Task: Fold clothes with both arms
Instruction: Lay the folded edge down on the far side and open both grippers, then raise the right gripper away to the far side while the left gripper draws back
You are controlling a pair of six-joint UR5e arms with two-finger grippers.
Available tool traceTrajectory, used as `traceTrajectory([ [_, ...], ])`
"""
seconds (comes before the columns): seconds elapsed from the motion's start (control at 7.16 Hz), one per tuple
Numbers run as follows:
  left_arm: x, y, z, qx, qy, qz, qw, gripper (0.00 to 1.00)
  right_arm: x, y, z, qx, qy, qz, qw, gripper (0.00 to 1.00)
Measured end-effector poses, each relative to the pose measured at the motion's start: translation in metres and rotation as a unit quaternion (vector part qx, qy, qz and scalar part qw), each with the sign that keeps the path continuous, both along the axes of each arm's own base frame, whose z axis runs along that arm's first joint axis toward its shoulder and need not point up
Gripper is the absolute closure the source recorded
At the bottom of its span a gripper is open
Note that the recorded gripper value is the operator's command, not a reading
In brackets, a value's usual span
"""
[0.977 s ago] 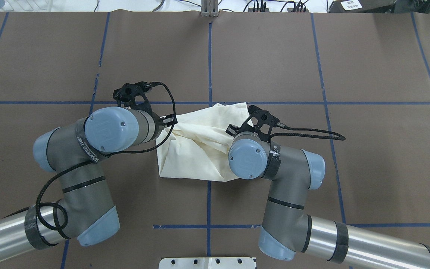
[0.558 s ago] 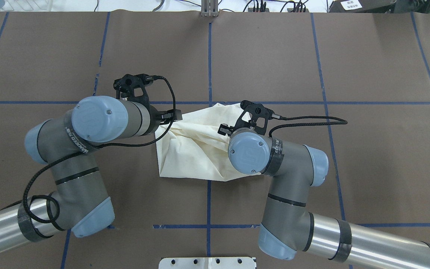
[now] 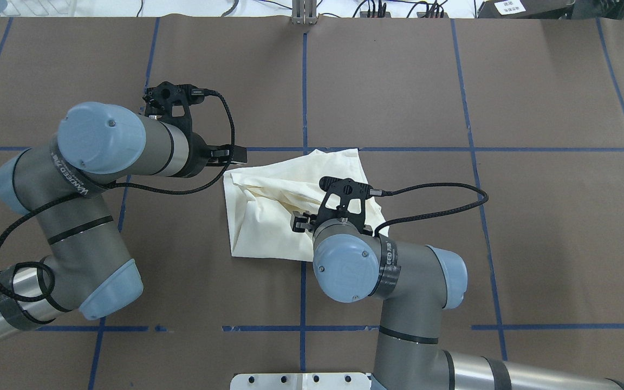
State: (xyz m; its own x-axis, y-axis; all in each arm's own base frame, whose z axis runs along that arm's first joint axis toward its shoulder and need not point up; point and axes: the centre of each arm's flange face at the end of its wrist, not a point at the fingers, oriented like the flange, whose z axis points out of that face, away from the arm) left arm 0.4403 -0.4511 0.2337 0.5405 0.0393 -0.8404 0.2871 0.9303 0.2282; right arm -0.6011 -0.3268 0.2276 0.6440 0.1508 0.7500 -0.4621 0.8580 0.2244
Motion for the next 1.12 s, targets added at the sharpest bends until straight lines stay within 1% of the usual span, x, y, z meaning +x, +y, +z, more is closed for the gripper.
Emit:
traceTrajectory([
  [0.14, 0.0, 0.0, 0.0, 0.0, 0.0, 0.001, 1.0, 0.0, -0.012, 0.011, 0.01, 0.022, 0.025, -0.007, 0.9994, 0.0],
  [0.28, 0.0, 0.0, 0.0, 0.0, 0.0, 0.001, 1.0, 0.0, -0.018, 0.011, 0.018, 0.041, 0.049, -0.016, 0.9978, 0.0],
  [0.42, 0.0, 0.0, 0.0, -0.001, 0.0, 0.001, 1.0, 0.0, -0.02, 0.005, 0.025, 0.052, 0.067, -0.02, 0.9962, 0.0],
  [0.7, 0.0, 0.001, 0.001, -0.001, 0.0, 0.001, 1.0, 0.0, -0.023, -0.016, 0.043, 0.059, 0.098, -0.02, 0.9933, 0.0],
  [0.84, 0.0, 0.0, 0.001, -0.001, 0.0, 0.001, 1.0, 0.0, -0.014, -0.037, 0.045, 0.066, 0.11, -0.016, 0.9916, 0.0],
  [0.98, 0.0, 0.0, 0.001, -0.002, 0.0, 0.001, 1.0, 0.0, -0.003, -0.069, 0.046, 0.072, 0.126, -0.007, 0.9894, 0.0],
  [1.12, 0.0, 0.0, 0.001, -0.002, 0.0, 0.001, 1.0, 0.0, 0.003, -0.11, 0.049, 0.069, 0.148, 0.004, 0.9866, 0.0],
])
